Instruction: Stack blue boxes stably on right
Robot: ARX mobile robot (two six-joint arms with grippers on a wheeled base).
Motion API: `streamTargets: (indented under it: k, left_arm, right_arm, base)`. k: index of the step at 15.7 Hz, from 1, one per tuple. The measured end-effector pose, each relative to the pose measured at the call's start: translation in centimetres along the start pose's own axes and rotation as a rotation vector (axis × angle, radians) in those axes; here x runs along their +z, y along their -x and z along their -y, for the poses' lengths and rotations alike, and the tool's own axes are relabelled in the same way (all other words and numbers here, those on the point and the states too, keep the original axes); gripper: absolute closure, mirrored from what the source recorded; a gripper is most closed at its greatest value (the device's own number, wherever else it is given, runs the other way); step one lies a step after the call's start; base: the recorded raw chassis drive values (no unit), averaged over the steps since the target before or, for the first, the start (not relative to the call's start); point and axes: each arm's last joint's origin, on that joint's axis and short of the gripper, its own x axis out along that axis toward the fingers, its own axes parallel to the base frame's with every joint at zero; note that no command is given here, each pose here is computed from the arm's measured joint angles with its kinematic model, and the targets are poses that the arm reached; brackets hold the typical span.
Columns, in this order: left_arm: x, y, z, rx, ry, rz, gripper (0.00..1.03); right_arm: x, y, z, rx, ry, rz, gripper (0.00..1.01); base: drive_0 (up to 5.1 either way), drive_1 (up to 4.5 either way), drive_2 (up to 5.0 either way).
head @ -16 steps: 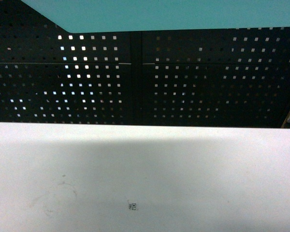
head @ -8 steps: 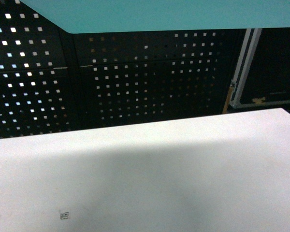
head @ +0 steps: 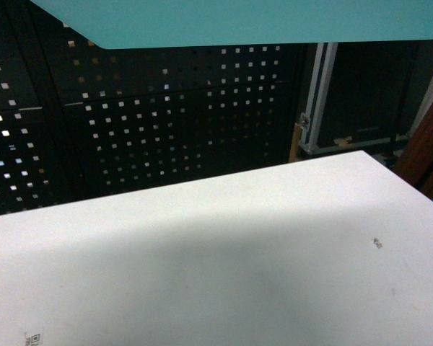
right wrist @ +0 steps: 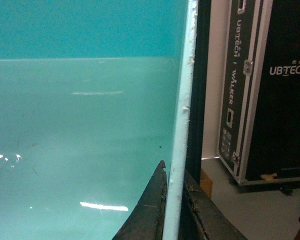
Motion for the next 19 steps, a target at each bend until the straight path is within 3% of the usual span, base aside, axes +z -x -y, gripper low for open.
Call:
streamTargets:
  k: [19]
  left_arm:
    - [0.01, 0.0, -0.01, 0.0, 0.0, 0.001, 1.0]
  right_arm:
    - [0.05, 0.04, -0.01, 0.0, 0.0, -0.001, 0.94]
  base:
    - [-1.6, -1.59, -1.6]
